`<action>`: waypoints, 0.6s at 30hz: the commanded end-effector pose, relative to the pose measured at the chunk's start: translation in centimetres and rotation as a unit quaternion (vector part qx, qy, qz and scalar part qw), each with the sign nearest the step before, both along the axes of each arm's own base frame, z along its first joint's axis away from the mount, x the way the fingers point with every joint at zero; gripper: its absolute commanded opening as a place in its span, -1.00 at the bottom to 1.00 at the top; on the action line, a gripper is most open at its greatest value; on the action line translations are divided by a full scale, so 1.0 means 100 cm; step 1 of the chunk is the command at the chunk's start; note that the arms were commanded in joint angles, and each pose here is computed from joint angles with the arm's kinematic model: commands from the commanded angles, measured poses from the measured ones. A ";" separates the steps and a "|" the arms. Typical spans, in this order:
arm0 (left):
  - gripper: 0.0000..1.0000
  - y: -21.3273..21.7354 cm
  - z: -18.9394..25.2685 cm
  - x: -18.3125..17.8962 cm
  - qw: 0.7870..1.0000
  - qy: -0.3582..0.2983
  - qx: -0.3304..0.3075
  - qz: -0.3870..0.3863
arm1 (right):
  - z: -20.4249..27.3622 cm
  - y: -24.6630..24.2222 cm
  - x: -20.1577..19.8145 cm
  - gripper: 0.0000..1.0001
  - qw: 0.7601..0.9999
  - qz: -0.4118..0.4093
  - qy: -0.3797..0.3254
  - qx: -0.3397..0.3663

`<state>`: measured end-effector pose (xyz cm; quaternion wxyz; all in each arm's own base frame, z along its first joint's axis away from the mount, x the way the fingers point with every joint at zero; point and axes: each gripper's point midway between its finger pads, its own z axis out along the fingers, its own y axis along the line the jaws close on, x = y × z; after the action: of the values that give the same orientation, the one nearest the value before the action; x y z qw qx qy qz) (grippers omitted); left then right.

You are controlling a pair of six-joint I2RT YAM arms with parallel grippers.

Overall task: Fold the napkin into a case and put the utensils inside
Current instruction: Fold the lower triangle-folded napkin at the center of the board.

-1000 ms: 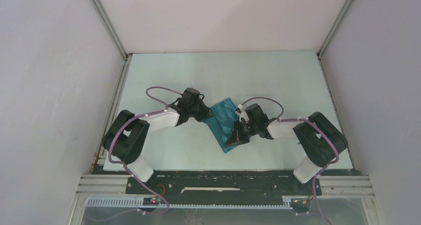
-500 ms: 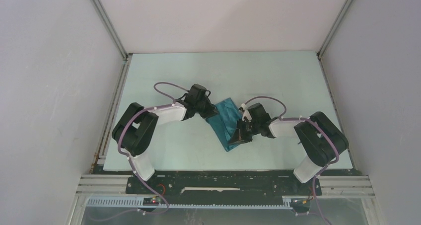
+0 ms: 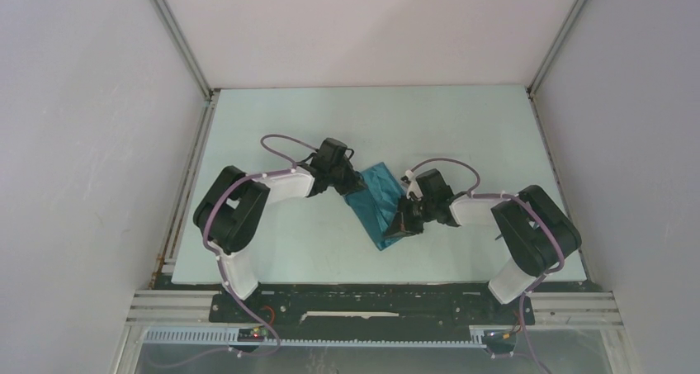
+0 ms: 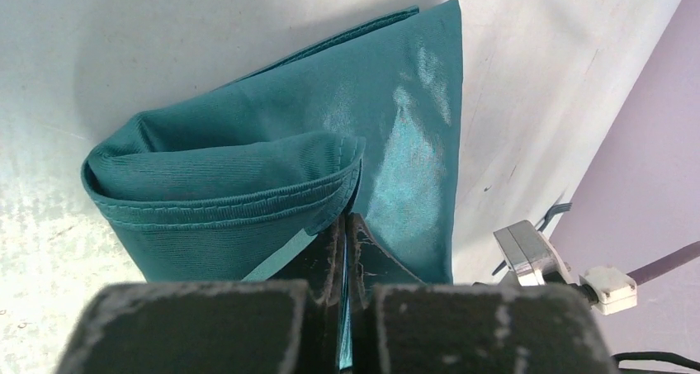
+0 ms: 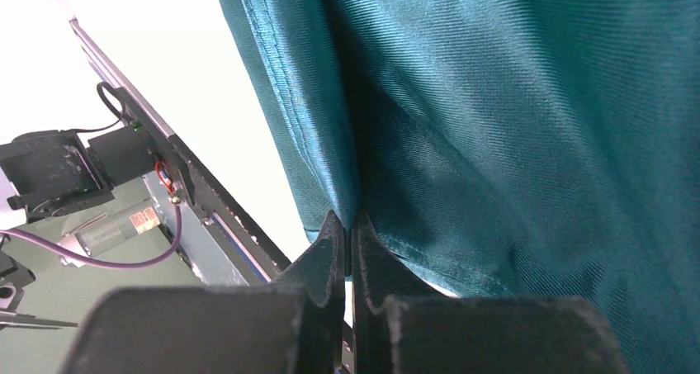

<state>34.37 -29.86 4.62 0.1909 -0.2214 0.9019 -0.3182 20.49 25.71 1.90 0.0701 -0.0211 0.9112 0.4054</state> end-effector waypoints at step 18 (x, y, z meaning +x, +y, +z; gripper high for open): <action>-1.00 -0.007 0.009 0.023 0.999 -0.031 -0.007 0.013 | 0.008 -0.013 0.011 -0.96 1.000 0.004 -0.005 -0.020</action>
<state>34.53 -29.89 4.22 0.1899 -0.2232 0.9029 -0.3146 21.18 24.65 1.98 0.0677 -0.0189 0.9177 0.3910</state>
